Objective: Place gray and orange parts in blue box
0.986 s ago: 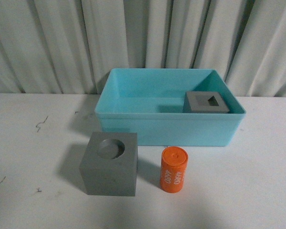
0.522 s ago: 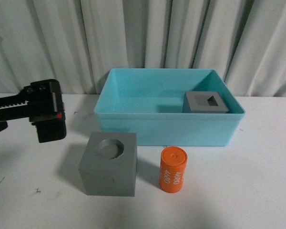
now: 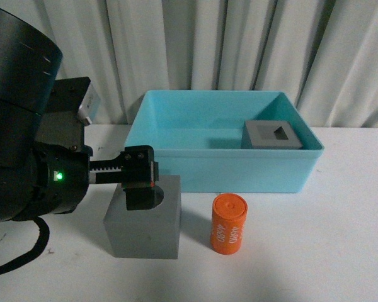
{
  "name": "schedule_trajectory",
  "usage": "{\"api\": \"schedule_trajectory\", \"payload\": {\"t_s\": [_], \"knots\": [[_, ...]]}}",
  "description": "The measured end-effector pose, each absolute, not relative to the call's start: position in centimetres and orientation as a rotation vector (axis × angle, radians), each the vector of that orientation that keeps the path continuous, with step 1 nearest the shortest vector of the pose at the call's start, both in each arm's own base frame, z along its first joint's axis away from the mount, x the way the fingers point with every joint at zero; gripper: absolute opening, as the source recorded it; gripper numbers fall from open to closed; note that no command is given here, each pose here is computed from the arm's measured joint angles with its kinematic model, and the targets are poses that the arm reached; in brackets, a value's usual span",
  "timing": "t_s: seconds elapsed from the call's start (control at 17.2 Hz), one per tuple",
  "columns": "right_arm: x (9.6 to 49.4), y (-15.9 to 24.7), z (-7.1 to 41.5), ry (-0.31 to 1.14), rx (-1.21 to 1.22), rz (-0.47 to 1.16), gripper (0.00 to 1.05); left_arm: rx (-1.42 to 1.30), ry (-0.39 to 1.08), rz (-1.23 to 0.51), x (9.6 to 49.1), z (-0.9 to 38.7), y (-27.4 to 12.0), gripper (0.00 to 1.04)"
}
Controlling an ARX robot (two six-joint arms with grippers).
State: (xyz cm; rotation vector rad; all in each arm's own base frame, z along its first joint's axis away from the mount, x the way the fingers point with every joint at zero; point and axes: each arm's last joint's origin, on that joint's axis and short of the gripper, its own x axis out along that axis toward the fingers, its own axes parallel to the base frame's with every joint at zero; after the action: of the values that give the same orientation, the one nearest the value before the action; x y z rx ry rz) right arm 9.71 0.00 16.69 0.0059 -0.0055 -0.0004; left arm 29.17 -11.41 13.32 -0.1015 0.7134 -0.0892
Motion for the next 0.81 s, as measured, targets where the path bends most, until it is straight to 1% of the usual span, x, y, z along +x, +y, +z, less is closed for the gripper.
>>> {"api": "schedule_trajectory", "payload": {"t_s": [0.29, 0.41, 0.81], "knots": [[9.7, 0.0, 16.7, -0.006, 0.006, 0.000, 0.98, -0.092, 0.728, -0.092, 30.0, 12.4, -11.8, 0.98], [9.7, 0.0, 16.7, -0.006, 0.006, 0.000, 0.98, -0.075, 0.748, -0.097, 30.8, 11.1, -12.0, 0.98], [9.7, 0.0, 16.7, -0.006, 0.006, 0.000, 0.98, -0.035, 0.768, -0.113, 31.3, 9.8, -12.2, 0.98]]}}
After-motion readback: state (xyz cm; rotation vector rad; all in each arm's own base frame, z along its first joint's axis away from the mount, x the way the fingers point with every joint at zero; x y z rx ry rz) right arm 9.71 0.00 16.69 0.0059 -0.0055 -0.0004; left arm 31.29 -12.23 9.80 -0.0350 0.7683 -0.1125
